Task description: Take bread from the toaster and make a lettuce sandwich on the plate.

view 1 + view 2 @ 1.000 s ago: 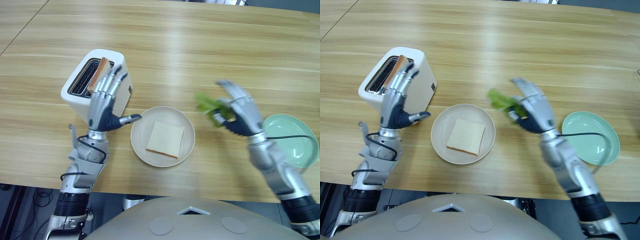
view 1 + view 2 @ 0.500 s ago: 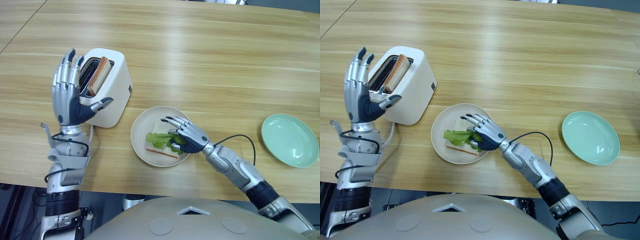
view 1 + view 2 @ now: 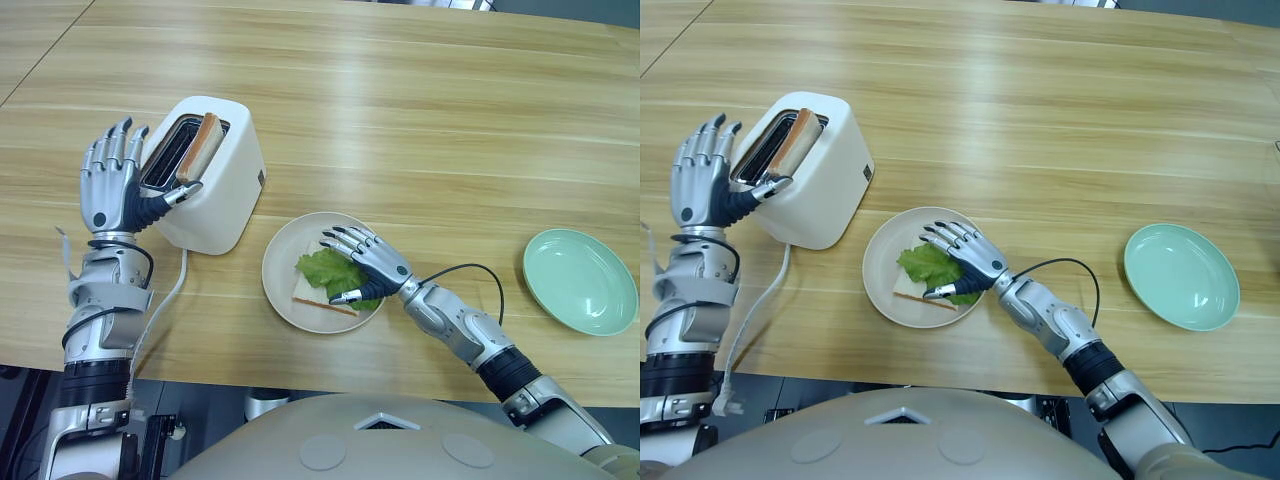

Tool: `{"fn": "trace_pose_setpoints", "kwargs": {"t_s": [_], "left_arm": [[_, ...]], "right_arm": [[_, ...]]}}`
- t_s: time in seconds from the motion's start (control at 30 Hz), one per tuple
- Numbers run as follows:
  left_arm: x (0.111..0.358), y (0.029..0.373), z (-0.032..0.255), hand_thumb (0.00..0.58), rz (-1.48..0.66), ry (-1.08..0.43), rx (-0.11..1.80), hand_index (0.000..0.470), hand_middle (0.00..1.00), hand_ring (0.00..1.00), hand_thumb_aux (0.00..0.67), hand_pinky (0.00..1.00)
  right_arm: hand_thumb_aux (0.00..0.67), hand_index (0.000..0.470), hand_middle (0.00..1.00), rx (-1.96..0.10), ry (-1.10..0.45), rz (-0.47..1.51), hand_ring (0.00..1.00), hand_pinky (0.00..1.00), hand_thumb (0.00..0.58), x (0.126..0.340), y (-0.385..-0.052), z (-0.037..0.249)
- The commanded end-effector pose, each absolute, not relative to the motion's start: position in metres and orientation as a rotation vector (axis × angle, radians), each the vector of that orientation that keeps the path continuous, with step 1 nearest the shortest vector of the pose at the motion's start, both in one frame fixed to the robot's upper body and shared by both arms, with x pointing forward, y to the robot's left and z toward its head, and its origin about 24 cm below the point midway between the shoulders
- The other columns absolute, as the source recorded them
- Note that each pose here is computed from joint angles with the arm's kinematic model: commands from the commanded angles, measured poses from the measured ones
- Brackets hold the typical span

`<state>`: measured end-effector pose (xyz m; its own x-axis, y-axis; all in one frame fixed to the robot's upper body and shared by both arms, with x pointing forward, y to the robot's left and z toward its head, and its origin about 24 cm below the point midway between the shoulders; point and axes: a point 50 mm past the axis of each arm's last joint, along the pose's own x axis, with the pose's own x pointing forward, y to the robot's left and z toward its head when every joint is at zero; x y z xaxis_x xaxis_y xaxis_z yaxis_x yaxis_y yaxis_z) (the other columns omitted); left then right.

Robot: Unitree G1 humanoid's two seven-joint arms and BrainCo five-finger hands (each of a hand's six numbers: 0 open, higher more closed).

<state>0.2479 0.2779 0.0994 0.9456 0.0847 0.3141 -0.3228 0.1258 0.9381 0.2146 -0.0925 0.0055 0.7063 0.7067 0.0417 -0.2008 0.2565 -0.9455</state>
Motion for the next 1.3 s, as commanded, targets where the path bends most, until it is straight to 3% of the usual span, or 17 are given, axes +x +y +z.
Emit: {"fn": "trace_pose_setpoints", "kwargs": {"t_s": [0.03, 0.13, 0.17, 0.2, 0.23, 0.27, 0.3, 0.33, 0.43, 0.47, 0.5, 0.53, 0.57, 0.63, 0.83, 1.17, 1.3], "left_arm": [[0.256, 0.278, 0.091, 0.000, 0.229, -0.146, 1.444, 0.000, 0.00, 0.00, 0.000, 0.00], [0.264, 0.274, 0.089, 0.000, 0.162, -0.139, 1.424, 0.000, 0.00, 0.00, 0.000, 0.00], [0.266, 0.273, 0.089, 0.018, 0.149, -0.139, 1.401, 0.007, 0.00, 0.00, 0.011, 0.00], [0.269, 0.272, 0.089, 0.087, 0.142, -0.140, 1.397, 0.036, 0.00, 0.00, 0.053, 0.00], [0.271, 0.272, 0.089, 0.087, 0.138, -0.138, 1.398, 0.036, 0.00, 0.00, 0.053, 0.00], [0.272, 0.272, 0.089, 0.387, 0.136, -0.136, 1.398, 0.195, 0.00, 0.00, 0.284, 0.00], [0.274, 0.272, 0.090, 0.505, 0.134, -0.134, 1.395, 0.294, 0.00, 0.00, 0.428, 0.00], [0.274, 0.273, 0.090, 0.580, 0.129, -0.129, 1.393, 0.460, 0.00, 0.00, 0.670, 0.00], [0.274, 0.275, 0.087, 0.580, 0.102, -0.100, 1.392, 0.460, 0.06, 0.06, 0.670, 0.06], [0.274, 0.275, 0.085, 0.580, 0.089, -0.086, 1.392, 0.460, 0.35, 0.35, 0.670, 0.35], [0.273, 0.276, 0.083, 0.580, 0.076, -0.075, 1.387, 0.460, 0.35, 0.35, 0.670, 0.35], [0.272, 0.275, 0.080, 0.580, 0.059, -0.066, 1.380, 0.460, 0.81, 0.81, 0.670, 0.81], [0.271, 0.274, 0.079, 0.580, 0.046, -0.063, 1.375, 0.460, 0.93, 0.93, 0.670, 0.93], [0.269, 0.272, 0.077, 0.580, 0.019, -0.059, 1.364, 0.460, 1.00, 1.00, 0.670, 1.00], [0.269, 0.266, 0.083, 0.580, 0.025, -0.125, 1.313, 0.460, 1.00, 1.00, 0.670, 1.00], [0.280, 0.267, 0.164, 0.580, 0.489, -0.637, 0.863, 0.460, 1.00, 1.00, 0.670, 1.00], [0.269, 0.243, 0.186, 0.580, 0.359, -0.839, 0.550, 0.460, 1.00, 1.00, 0.670, 1.00]], "right_arm": [[0.000, 0.000, 0.00, -1.170, -0.559, 0.634, 0.00, 0.00, 0.000, 0.213, -0.089, 0.012], [0.000, 0.000, 0.00, -1.175, -0.578, 0.599, 0.00, 0.00, 0.000, 0.213, -0.092, 0.018], [0.000, 0.000, 0.00, -1.173, -0.585, 0.585, 0.00, 0.00, 0.000, 0.213, -0.093, 0.021], [0.000, 0.000, 0.00, -1.167, -0.593, 0.569, 0.00, 0.00, 0.000, 0.213, -0.094, 0.024], [0.000, 0.000, 0.00, -1.160, -0.600, 0.552, 0.00, 0.00, 0.000, 0.213, -0.095, 0.027], [0.000, 0.000, 0.00, -1.153, -0.610, 0.537, 0.00, 0.00, 0.000, 0.213, -0.096, 0.031], [0.000, 0.000, 0.00, -1.146, -0.618, 0.522, 0.00, 0.00, 0.000, 0.212, -0.098, 0.034], [0.000, 0.000, 0.00, -1.140, -0.625, 0.509, 0.00, 0.00, 0.000, 0.211, -0.099, 0.037], [0.000, 0.000, 0.00, -1.119, -0.647, 0.477, 0.00, 0.00, 0.000, 0.207, -0.102, 0.045], [0.000, 0.000, 0.00, -1.113, -0.653, 0.468, 0.00, 0.00, 0.000, 0.206, -0.103, 0.048], [0.000, 0.000, 0.00, -1.109, -0.658, 0.458, 0.00, 0.00, 0.000, 0.205, -0.105, 0.050], [0.000, 0.000, 0.00, -1.105, -0.661, 0.444, 0.00, 0.00, 0.000, 0.204, -0.108, 0.053], [0.000, 0.000, 0.00, -1.103, -0.664, 0.433, 0.00, 0.00, 0.000, 0.204, -0.110, 0.055], [0.000, 0.000, 0.00, -1.104, -0.668, 0.405, 0.00, 0.00, 0.000, 0.203, -0.115, 0.060], [0.000, 0.000, 0.00, -1.096, -0.682, 0.286, 0.00, 0.00, 0.000, 0.206, -0.129, 0.074], [0.000, 0.000, 0.00, -1.008, -0.665, 0.073, 0.00, 0.00, 0.000, 0.216, -0.143, 0.078], [0.000, 0.000, 0.00, -1.007, -0.660, 0.025, 0.00, 0.00, 0.000, 0.220, -0.151, 0.081]]}}
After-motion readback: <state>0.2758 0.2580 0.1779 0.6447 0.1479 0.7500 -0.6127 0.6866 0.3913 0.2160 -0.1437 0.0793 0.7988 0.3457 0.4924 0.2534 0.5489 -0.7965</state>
